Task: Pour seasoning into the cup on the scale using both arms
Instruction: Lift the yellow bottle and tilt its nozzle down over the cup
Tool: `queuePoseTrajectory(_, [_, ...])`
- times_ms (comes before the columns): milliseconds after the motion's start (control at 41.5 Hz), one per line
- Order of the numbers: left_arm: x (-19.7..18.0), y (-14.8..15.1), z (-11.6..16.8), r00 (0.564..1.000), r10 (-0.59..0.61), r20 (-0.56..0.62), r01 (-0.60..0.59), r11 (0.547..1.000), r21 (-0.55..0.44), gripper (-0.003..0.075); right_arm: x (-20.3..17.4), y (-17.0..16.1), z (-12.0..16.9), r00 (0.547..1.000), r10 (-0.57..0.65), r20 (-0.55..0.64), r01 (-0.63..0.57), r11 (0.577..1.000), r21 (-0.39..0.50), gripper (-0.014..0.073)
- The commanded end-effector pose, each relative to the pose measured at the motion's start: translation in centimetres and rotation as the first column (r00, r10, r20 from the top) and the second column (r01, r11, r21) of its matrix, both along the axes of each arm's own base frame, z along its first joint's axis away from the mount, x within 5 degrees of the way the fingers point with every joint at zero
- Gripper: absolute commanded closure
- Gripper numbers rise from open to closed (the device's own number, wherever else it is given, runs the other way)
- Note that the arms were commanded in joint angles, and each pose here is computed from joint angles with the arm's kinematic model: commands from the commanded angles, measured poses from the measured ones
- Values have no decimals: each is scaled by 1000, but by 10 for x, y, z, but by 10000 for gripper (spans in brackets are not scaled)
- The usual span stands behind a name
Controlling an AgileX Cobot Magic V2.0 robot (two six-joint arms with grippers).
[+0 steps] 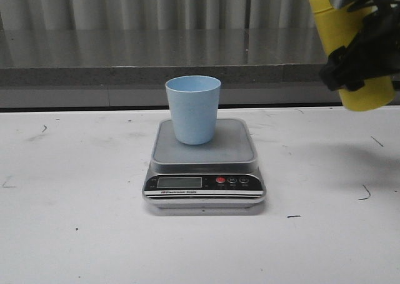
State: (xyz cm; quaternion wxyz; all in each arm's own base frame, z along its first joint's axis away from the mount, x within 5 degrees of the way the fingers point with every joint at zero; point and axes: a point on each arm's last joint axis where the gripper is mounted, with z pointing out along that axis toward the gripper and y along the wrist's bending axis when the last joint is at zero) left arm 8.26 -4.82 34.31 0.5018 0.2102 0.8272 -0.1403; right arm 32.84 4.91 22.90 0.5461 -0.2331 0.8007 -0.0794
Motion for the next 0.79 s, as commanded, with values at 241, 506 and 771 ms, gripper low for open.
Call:
queuePoseTrajectory(241, [1,-2,14,997,-6,78,11,999,-52,353,-2,38,74,963,265,-35,-262,910,-322,359])
queuePoseTrajectory(506, [1,-2,14,997,-6,78,11,999,-52,353,5,56,84,938,331,-102,-342,841,-419,334])
queuePoseTrajectory(771, [1,-2,14,997,-6,78,11,999,-52,353,23,71,91,947,269,-177,-322,764,-559,336])
